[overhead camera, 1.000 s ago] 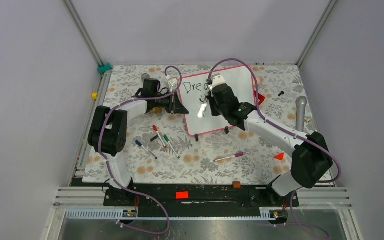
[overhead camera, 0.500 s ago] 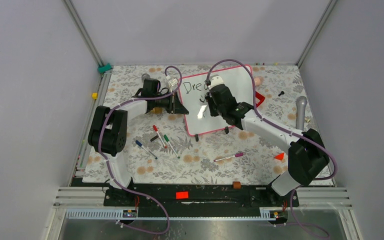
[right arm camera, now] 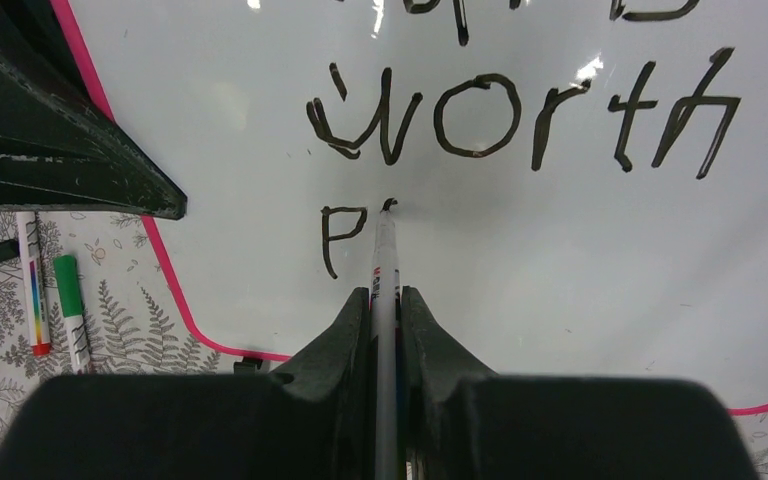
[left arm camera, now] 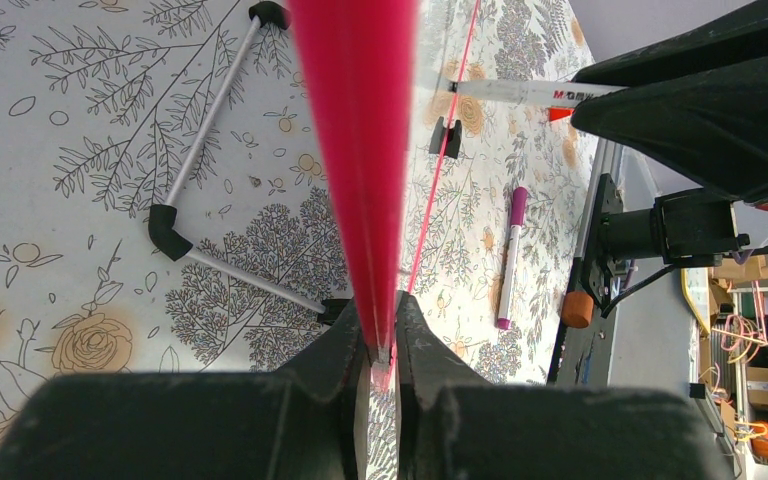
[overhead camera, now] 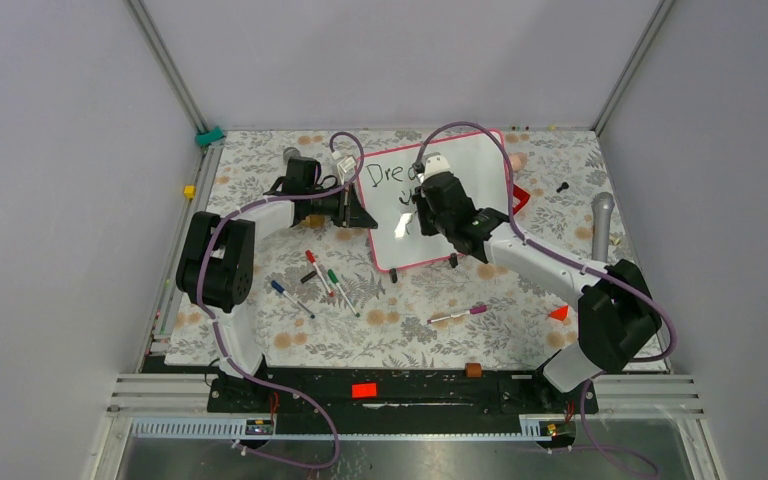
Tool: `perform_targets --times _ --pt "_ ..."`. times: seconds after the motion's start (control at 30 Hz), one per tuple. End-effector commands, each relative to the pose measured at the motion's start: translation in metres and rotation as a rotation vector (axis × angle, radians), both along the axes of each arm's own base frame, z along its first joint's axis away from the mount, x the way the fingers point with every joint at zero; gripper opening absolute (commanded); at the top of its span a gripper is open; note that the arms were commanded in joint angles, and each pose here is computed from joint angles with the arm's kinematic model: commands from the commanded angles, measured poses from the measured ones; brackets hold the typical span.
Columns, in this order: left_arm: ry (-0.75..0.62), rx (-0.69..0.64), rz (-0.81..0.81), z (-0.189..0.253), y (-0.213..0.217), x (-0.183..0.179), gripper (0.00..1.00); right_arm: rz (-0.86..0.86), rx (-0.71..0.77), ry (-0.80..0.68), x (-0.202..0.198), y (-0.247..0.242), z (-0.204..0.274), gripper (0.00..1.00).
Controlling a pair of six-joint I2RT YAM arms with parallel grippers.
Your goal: Write a sentence on the whiteboard
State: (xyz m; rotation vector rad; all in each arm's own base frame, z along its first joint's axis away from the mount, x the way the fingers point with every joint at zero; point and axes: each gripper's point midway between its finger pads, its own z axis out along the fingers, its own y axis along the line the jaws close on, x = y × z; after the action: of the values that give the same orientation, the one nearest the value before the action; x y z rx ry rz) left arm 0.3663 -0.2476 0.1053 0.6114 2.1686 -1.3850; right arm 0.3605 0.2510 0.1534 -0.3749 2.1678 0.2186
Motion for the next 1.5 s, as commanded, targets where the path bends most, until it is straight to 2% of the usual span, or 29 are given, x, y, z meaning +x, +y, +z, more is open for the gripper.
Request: perform_targets --times 0.0,0.27,0.57,1.07,1.47 --pt "0.153 0.292 0.080 -0.093 0.022 -0.020 0.00 -0.014 0.027 0.021 -0.007 -0.004 -0.007 0.00" --pt "0.152 0.295 0.082 -0.094 0.022 -0.020 0.00 -0.039 -0.005 0.026 -0.012 -0.015 -0.013 0.00" --pt "0.150 0.295 0.082 -0.093 0.022 -0.020 0.00 -0.088 -0.068 -0.013 0.004 -0.022 -0.004 0.00" --pt "0.150 0.294 0.080 -0.093 0.022 -0.021 0.00 -0.092 -0.049 -0.042 0.024 -0.014 0.011 0.00" --pt "0.148 0.294 0.079 -0.093 0.022 -0.020 0.00 -0.093 -0.060 0.002 0.008 -0.023 -0.004 0.00"
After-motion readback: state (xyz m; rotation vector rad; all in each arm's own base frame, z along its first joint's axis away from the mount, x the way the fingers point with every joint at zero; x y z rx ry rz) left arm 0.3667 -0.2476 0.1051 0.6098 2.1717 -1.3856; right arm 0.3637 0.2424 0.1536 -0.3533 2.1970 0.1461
